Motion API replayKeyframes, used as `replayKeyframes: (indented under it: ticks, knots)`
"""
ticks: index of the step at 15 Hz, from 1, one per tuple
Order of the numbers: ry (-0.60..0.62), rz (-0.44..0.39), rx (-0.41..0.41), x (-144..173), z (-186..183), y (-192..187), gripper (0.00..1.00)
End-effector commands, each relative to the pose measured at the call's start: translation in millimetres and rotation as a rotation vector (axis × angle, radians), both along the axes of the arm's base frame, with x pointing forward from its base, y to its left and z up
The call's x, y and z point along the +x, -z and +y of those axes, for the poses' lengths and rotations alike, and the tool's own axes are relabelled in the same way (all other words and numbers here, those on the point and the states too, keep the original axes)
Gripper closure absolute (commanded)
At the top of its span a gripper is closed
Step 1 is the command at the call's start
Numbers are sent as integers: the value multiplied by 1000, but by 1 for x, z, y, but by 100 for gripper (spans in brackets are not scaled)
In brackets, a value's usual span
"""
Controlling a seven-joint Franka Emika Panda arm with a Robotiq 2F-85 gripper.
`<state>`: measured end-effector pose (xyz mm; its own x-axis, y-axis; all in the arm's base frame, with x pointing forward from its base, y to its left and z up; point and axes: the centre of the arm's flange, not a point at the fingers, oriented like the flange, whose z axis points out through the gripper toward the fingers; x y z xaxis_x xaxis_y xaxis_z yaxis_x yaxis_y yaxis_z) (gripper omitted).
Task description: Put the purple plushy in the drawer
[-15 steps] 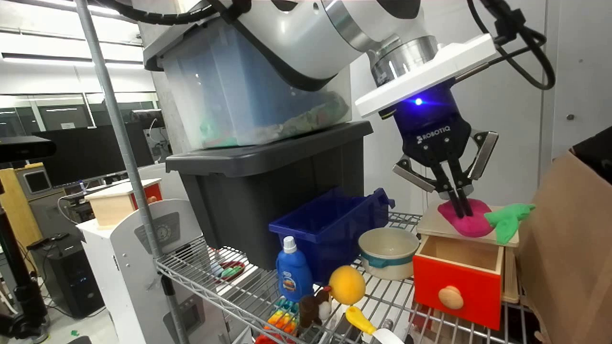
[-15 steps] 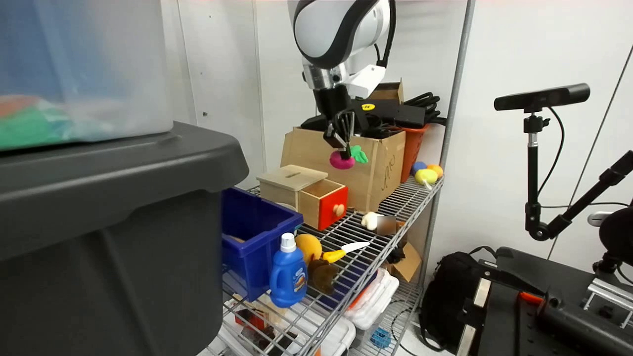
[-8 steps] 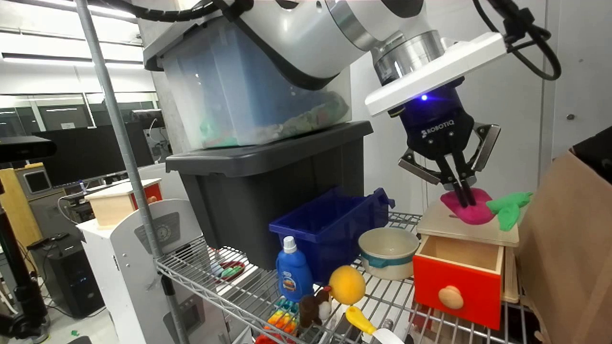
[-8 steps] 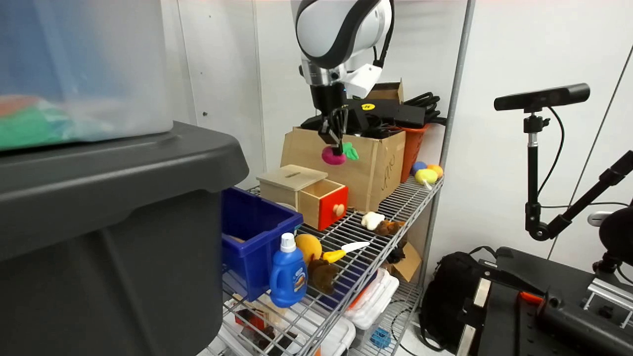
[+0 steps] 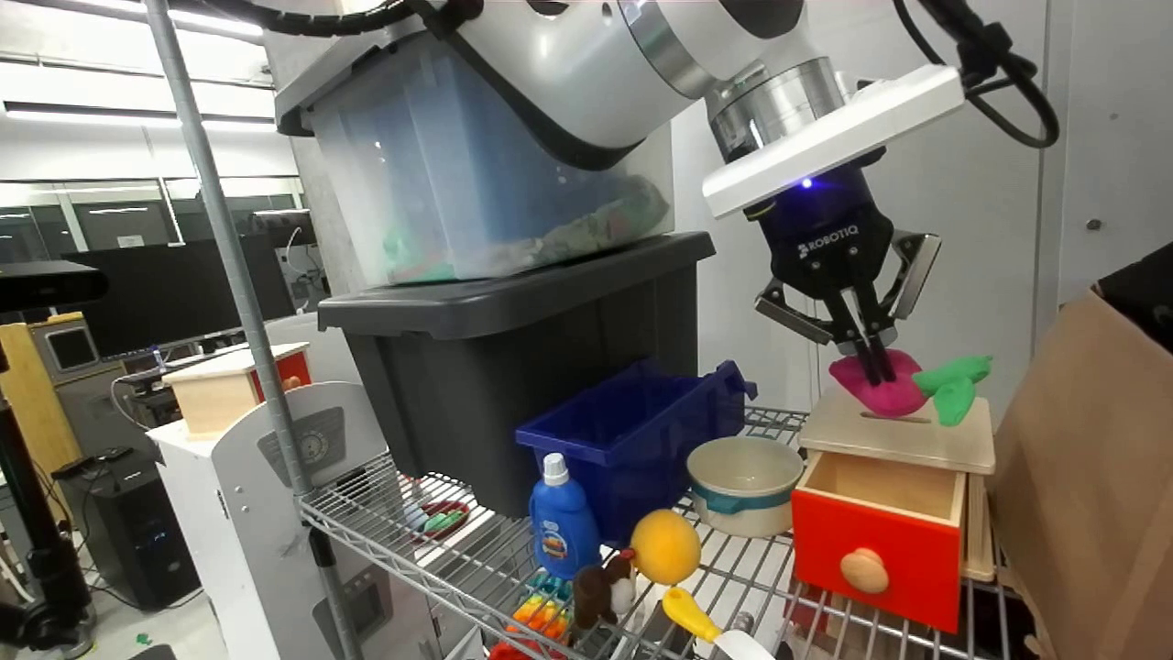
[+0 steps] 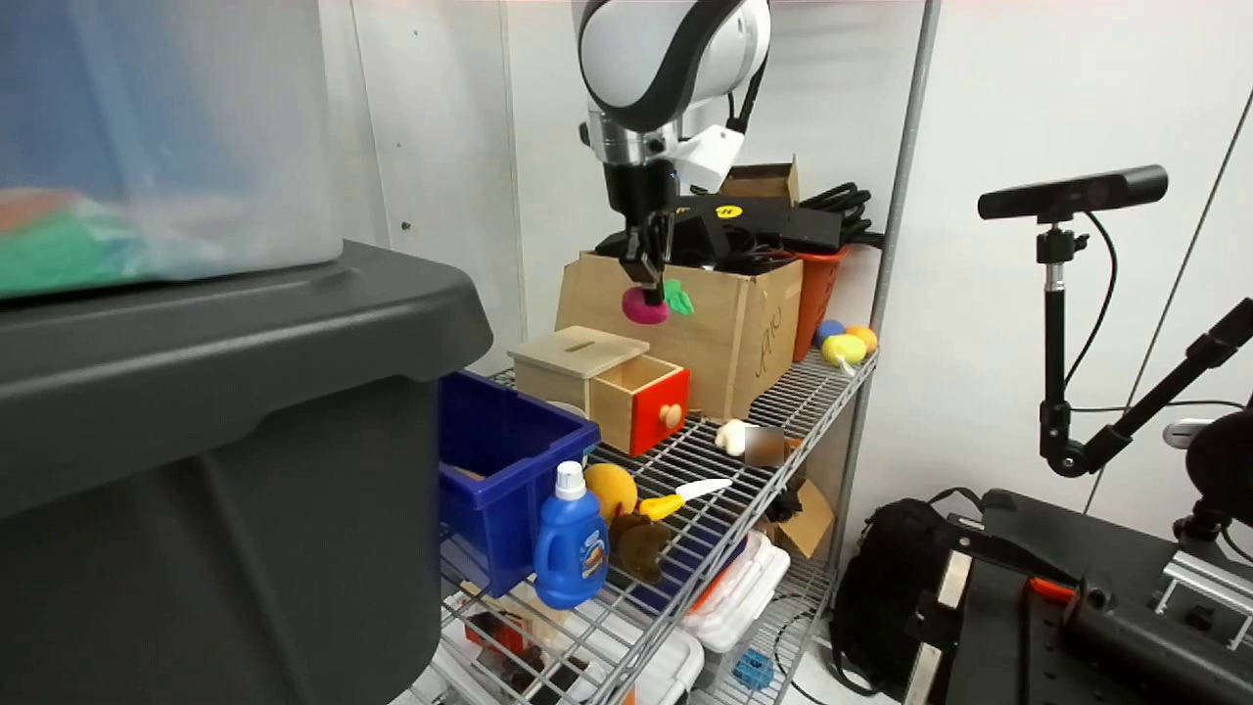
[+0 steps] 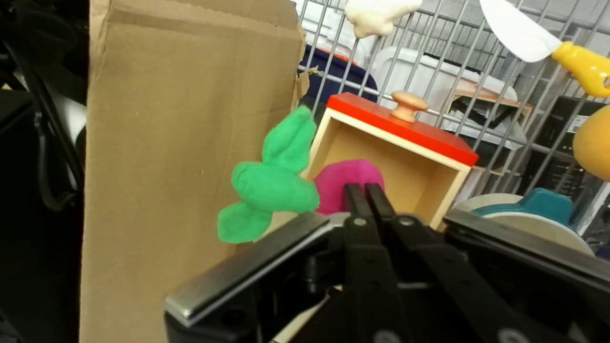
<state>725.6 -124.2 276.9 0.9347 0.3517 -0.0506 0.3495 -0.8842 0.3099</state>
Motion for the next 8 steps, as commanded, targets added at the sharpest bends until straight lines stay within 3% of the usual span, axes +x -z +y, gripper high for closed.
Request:
replayKeyframes:
  ticks: [1,6,7,8]
  knots:
    - [-41,-15,17,9,-1,-4,99]
    - [-49,-6,19,9,-4,-2,99]
    - [-45,-2,24,9,-5,-2,71]
    - [-43,-1,25,9,-6,-2,69]
